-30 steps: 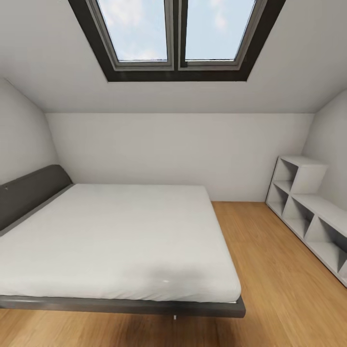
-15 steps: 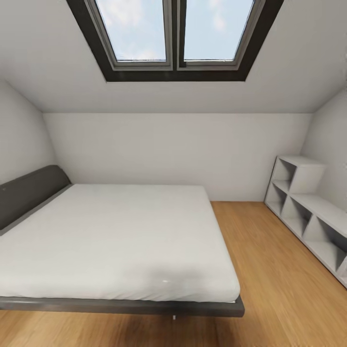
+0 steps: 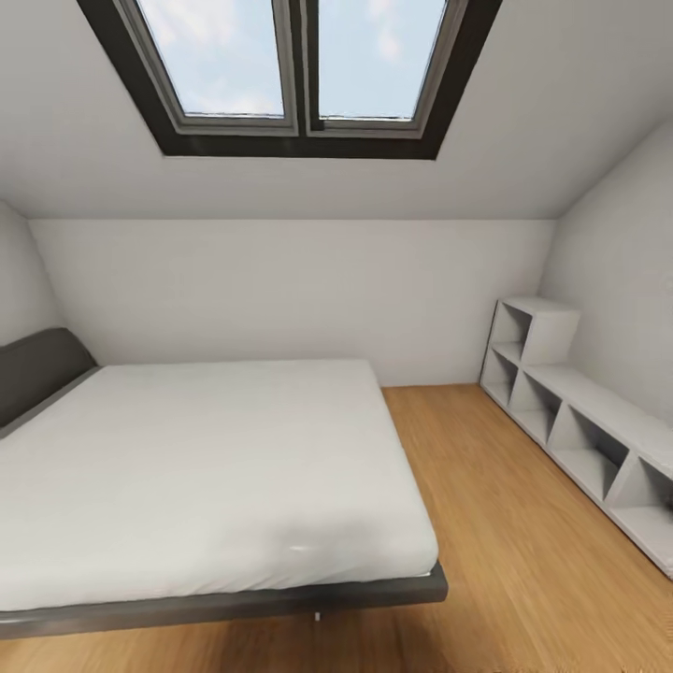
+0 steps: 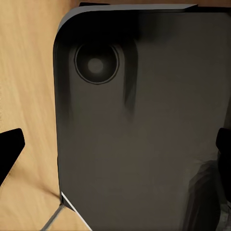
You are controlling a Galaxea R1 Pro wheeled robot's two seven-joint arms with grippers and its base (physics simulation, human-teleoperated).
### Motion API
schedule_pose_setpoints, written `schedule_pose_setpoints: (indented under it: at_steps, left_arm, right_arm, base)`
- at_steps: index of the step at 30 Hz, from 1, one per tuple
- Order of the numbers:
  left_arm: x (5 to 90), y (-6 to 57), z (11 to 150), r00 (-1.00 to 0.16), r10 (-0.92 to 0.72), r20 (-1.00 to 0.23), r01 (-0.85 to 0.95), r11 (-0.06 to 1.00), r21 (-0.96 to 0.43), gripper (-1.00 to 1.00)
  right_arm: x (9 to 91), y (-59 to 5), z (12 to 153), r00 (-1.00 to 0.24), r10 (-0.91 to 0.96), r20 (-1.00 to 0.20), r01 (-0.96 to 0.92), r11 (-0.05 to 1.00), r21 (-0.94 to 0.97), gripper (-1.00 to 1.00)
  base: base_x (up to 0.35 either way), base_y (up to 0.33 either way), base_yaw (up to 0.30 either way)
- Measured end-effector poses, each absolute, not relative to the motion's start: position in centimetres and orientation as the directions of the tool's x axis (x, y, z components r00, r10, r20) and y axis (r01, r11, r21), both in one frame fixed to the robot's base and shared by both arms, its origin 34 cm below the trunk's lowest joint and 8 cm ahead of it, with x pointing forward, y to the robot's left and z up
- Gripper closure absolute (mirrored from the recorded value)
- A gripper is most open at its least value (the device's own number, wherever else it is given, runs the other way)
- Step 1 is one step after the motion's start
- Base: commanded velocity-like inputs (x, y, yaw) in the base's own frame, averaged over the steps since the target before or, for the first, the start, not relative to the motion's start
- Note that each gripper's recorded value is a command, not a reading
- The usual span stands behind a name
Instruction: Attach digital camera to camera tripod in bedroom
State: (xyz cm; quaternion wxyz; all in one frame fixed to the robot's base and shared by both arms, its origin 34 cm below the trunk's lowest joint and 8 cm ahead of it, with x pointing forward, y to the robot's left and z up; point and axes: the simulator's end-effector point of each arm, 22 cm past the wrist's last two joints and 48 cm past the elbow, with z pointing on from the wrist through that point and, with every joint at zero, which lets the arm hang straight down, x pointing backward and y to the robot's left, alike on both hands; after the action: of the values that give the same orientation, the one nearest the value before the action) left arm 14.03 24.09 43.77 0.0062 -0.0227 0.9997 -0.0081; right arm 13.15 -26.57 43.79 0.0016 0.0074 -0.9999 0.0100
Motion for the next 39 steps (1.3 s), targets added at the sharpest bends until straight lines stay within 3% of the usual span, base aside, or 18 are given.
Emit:
schedule_pose_setpoints:
  at_steps: [28, 39]
  left_arm:
    - [14.1, 24.1, 43.8, -0.999, -0.043, -0.014, -0.043, 0.999, -0.018, -1.0]
    - [14.3, 24.1, 43.8, -0.999, -0.043, -0.02, -0.042, 0.999, -0.018, -1.0]
  right_arm:
    - [13.6, -26.4, 43.8, -1.0, -0.019, -0.016, -0.018, 1.0, -0.018, -1.0]
    - [14.2, -26.0, 43.8, -0.999, -0.021, -0.038, -0.021, 1.0, -0.008, -1.0]
  base:
    - [0.0, 0.0, -0.014]
    - [0.0, 0.0, -0.194]
